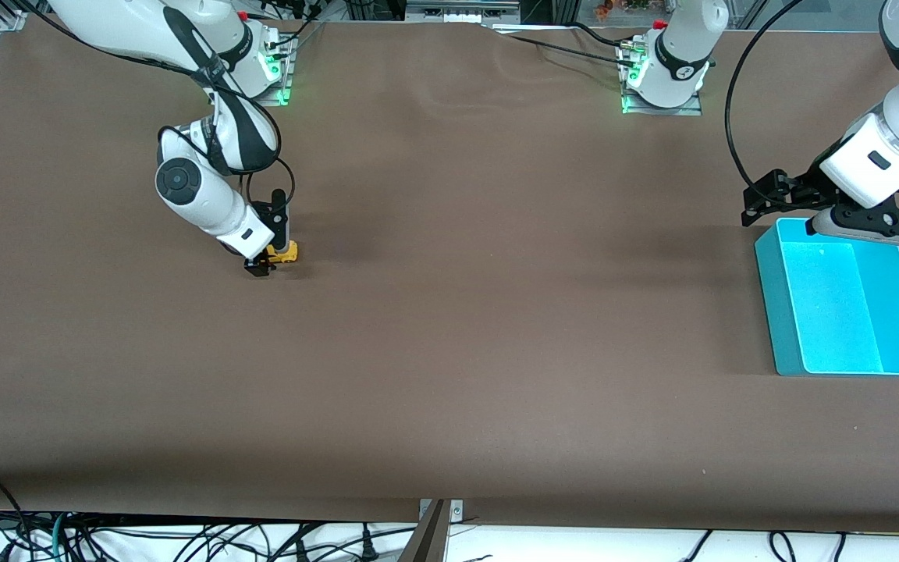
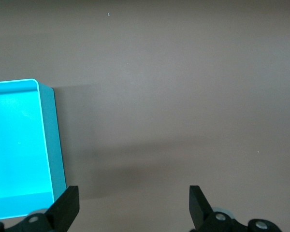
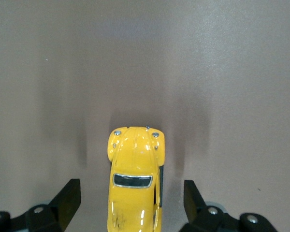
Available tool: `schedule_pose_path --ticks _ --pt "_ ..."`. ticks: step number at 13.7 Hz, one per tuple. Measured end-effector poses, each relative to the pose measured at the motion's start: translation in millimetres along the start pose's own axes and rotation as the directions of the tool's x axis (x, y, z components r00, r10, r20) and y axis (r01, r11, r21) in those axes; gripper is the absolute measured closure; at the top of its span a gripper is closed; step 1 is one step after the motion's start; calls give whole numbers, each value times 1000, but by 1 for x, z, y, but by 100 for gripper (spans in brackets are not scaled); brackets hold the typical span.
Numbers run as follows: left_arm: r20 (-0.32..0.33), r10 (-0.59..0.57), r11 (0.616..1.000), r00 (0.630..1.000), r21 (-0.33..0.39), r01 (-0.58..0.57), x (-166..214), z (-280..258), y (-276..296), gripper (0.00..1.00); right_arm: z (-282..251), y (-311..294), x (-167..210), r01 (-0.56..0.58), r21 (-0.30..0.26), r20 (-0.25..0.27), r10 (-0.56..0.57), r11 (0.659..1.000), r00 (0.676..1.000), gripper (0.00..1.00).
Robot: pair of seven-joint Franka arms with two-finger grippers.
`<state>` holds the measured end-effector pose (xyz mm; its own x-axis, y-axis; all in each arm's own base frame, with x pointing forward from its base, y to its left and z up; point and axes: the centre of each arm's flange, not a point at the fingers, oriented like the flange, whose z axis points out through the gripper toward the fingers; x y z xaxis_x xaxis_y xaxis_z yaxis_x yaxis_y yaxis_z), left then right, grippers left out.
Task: Wind and store yellow beetle car
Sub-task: 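Close the right gripper on the yellow car's body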
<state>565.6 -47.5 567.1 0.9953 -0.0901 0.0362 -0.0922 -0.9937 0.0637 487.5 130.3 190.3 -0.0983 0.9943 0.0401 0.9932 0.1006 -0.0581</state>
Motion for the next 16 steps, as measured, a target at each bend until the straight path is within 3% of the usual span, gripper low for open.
schedule_pose_path --ticks 3,5,10,16 --pt "0 0 1000 1000 0 0 0 0 0 0 0 0 0 3 -2 0 -3 1000 1000 42" --pt "0 0 1000 1000 0 0 0 0 0 0 -1 0 0 3 -6 -1 -3 1000 1000 55" --pt "0 0 1000 1000 0 0 0 0 0 0 -1 1 -5 -7 -5 2 7 1000 1000 55" --pt "0 0 1000 1000 0 0 0 0 0 0 -2 3 -51 -46 3 26 46 999 999 55"
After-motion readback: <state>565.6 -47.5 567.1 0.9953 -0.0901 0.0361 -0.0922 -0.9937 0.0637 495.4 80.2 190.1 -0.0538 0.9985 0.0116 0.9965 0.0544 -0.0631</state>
